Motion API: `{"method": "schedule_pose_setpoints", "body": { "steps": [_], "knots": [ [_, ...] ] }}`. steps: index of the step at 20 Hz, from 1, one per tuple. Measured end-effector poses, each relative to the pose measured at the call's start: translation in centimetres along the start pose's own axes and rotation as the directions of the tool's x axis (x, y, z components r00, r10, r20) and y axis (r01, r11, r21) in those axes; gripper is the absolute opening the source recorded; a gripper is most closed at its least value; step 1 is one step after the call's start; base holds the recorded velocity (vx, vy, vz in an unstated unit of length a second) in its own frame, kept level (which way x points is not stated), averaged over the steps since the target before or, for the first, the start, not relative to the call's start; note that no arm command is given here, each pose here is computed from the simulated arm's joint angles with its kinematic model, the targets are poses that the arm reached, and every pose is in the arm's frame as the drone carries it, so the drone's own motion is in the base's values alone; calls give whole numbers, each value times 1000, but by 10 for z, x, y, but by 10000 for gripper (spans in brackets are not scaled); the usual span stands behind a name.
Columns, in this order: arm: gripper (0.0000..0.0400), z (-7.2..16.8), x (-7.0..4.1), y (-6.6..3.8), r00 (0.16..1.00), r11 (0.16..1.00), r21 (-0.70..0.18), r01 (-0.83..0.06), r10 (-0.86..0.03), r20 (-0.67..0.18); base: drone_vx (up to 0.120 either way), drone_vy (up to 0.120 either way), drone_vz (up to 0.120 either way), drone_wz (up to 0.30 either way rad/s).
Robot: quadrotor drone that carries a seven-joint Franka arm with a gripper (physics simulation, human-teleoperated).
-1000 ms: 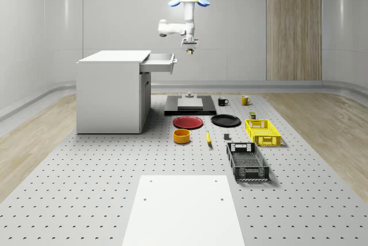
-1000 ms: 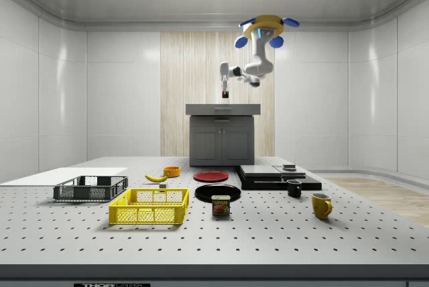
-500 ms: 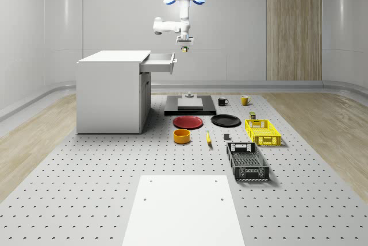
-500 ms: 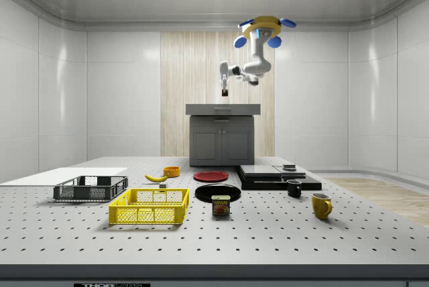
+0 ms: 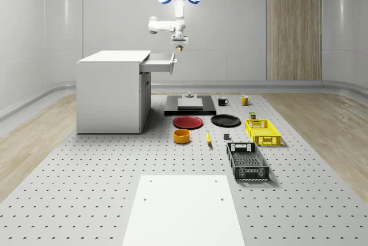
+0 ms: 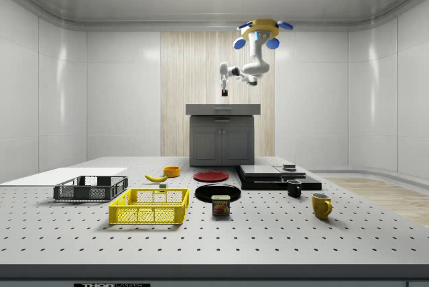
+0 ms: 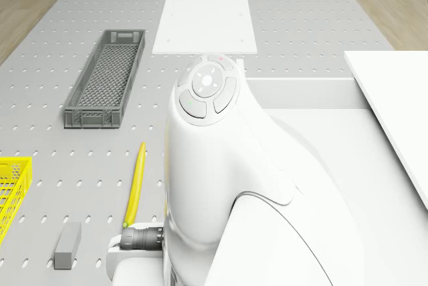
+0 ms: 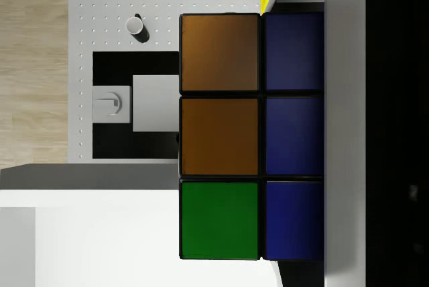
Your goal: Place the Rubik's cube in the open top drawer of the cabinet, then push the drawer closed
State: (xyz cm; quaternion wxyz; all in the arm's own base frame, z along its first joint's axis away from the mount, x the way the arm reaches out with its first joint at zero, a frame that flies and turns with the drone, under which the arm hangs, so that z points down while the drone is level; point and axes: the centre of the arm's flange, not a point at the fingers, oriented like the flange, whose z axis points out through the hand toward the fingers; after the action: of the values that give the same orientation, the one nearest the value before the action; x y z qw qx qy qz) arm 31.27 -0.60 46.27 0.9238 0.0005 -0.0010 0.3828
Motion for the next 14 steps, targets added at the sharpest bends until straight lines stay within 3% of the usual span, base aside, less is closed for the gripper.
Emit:
{"method": "schedule_pose_setpoints", "body": {
  "steps": [14],
  "knots": [
    [325,0,0,0,1000,1000,0,0,0,0,0,-120,0,0]
  ]
}}
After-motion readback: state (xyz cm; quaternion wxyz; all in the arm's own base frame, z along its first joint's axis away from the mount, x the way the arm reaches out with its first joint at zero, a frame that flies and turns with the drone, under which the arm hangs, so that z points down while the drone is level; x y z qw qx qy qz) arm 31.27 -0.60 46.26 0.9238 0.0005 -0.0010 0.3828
